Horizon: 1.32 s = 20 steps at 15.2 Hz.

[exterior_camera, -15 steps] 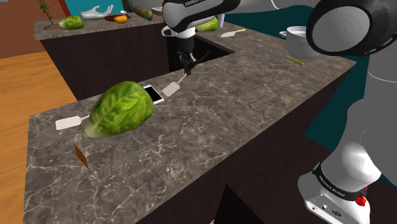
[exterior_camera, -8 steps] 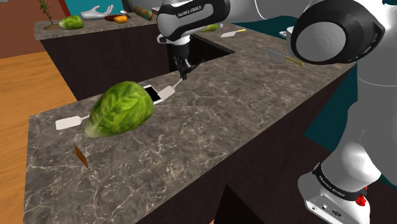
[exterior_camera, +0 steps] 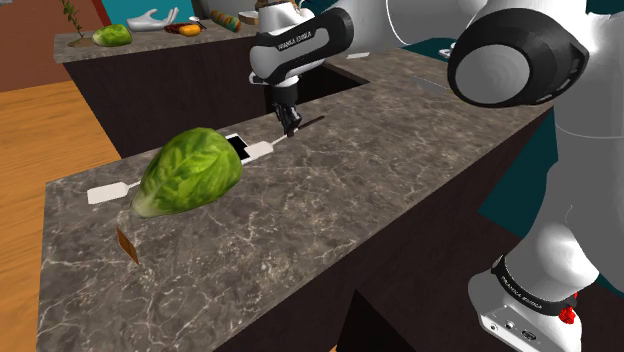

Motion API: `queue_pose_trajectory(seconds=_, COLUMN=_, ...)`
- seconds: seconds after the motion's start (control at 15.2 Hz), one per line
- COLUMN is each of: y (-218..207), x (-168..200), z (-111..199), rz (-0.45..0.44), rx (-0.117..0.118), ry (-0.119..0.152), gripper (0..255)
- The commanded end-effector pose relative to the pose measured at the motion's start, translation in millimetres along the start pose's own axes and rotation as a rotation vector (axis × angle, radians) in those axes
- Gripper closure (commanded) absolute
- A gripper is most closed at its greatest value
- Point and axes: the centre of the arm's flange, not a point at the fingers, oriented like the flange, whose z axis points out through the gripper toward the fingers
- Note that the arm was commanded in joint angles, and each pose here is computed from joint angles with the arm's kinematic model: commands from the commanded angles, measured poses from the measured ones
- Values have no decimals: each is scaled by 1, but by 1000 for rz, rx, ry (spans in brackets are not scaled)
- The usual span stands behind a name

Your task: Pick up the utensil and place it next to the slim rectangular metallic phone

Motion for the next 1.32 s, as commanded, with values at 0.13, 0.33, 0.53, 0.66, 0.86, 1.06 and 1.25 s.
queue_pose_trajectory(seconds=0.13, y=0, x=1, z=5, rz=0, rx=0, ry=0, gripper=255)
queue_pose_trajectory(seconds=0.33, y=0, x=1, z=5, rz=0, rx=0, ry=0, gripper=255)
queue_pose_trajectory(seconds=0.53, y=0, x=1, z=5, rz=0, rx=0, ry=0, gripper=0)
queue_pose_trajectory(seconds=0.66, y=0, x=1, z=5, rz=0, rx=0, ry=0, gripper=0)
queue_pose_trajectory(seconds=0.86, y=0, x=1, z=5, rz=0, rx=0, ry=0, gripper=0)
queue_pose_trajectory(seconds=1.06, y=0, x=1, z=-34, rz=0, rx=0, ry=0, gripper=0)
queue_pose_trajectory(seconds=1.25, y=0, x=1, z=-45, rz=0, rx=0, ry=0, gripper=0)
